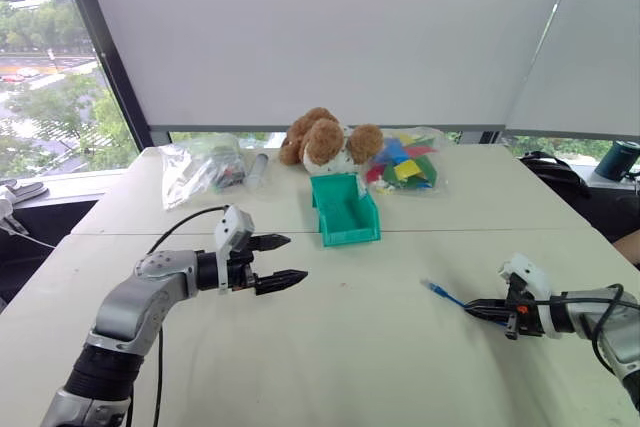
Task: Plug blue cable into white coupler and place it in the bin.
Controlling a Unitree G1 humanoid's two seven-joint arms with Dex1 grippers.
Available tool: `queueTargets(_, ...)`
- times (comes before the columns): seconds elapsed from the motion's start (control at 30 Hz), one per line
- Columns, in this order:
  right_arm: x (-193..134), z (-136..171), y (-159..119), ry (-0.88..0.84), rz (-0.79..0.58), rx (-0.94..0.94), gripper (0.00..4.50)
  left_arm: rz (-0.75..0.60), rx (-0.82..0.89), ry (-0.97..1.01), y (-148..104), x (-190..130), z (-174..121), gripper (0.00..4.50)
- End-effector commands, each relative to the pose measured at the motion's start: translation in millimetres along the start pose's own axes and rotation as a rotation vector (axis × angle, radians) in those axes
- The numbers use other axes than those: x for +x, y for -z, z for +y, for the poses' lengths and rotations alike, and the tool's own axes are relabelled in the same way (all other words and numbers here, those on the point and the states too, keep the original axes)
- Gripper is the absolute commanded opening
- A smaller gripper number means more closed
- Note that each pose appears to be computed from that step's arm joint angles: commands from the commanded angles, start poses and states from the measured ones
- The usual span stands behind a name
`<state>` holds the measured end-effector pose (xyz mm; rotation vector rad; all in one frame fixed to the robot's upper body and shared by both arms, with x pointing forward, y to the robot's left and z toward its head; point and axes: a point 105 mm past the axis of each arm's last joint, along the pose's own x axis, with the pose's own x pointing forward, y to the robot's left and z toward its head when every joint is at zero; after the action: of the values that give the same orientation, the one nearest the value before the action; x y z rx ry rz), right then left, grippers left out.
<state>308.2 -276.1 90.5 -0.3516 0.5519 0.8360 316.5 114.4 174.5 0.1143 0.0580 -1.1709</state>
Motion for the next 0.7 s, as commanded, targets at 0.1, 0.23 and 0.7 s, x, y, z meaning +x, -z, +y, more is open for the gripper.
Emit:
queueTargets(0.1,27,46,-60,-0.222,-0.078,-0.151,0.05,-0.030,0.046,0.014,-16,0,-2,4.50)
queueTargets(0.23,49,75,-79,-0.349,-0.059,-0.242,0.05,-0.018,0.055,0.052,-15,4,-6,4.50)
queueTargets(0.7,98,76,-79,-0.400,0.086,-0.443,1.79,0.141,0.194,0.271,24,25,-28,4.50)
